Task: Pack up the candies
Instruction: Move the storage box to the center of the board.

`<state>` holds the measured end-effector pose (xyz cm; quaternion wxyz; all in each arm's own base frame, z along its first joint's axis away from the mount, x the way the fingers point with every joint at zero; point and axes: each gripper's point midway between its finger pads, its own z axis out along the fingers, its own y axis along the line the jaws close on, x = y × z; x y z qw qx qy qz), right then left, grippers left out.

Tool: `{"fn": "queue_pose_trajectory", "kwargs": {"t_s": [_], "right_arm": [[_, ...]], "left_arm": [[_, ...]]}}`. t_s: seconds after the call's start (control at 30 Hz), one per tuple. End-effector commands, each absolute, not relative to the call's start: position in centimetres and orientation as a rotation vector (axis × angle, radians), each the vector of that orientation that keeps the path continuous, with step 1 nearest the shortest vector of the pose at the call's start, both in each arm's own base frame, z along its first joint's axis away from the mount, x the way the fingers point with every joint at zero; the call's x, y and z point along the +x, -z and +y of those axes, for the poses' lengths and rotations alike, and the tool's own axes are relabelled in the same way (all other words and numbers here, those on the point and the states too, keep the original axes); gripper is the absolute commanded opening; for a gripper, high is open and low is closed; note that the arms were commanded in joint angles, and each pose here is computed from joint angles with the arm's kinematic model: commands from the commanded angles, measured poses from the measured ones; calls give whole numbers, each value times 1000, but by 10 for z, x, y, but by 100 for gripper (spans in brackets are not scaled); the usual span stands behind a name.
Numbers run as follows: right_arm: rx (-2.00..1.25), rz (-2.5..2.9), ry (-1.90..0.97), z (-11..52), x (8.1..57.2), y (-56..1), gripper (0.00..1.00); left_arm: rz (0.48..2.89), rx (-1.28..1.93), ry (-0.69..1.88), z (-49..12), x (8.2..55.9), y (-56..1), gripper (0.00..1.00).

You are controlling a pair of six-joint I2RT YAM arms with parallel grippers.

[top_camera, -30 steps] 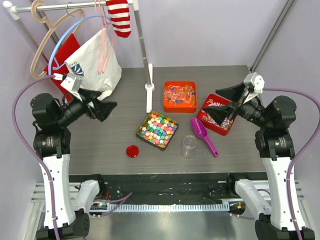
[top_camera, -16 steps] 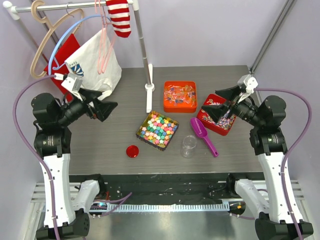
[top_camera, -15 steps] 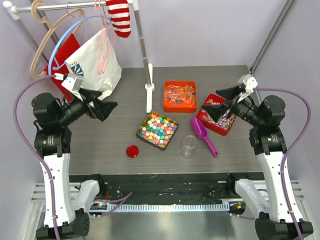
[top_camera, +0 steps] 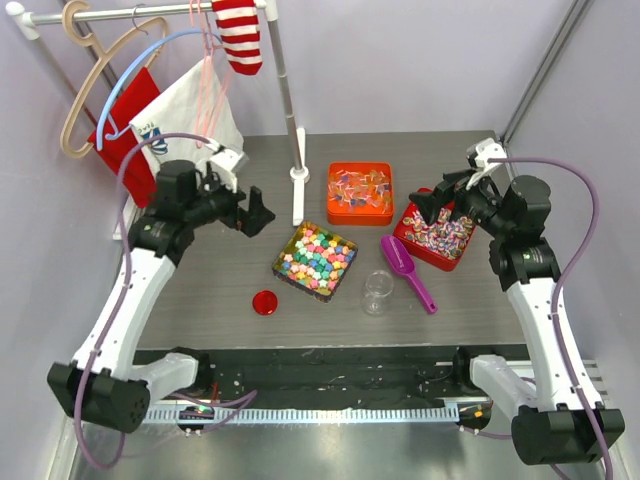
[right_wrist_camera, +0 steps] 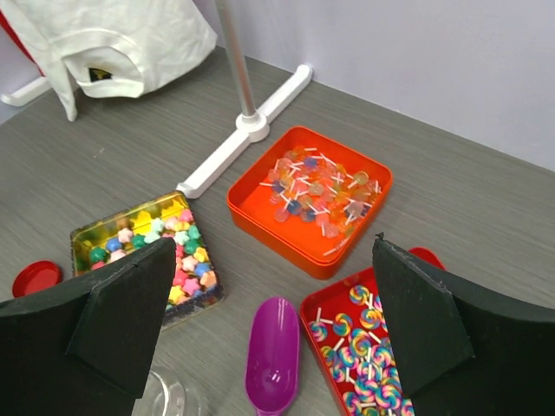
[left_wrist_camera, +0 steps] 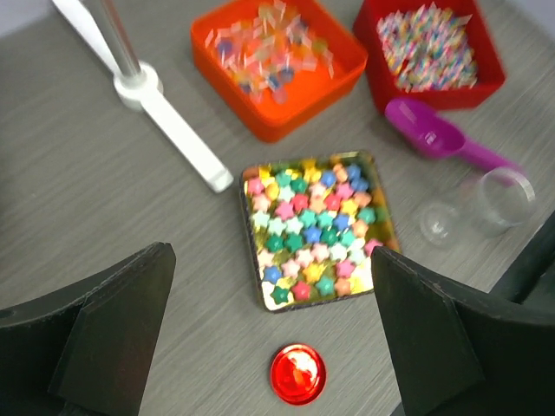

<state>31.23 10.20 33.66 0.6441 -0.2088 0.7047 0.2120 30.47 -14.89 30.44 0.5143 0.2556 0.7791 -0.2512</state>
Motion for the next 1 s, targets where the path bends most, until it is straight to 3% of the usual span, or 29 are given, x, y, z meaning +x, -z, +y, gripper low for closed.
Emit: {"fn": "queue_pose_trajectory", "kwargs": {"t_s": [0.0,0.27,0.47,0.67,0.8,0.97], "right_arm": [[-447,1595,-384,90,325,-347,98],[-419,1868,-383,83,334,-297,86],[-441,1906,-352,81,319,-265,85],[-465,1883,-350,82,314,-258,86],[-467,1890,-366,83,315,-252,85],[-461,1904,-376,83,315,-246,86]], "left_arm": [[1930,673,408,-147,334,-266,100],[2042,695,391,-158,368,-203,100],[2116,705,365,-162,378,-159,100],[2169,730,330,-171,388,-124,93],[2223,758,312,-179,392,-94,83],[2247,788,299,-188,389,-78,82]]}}
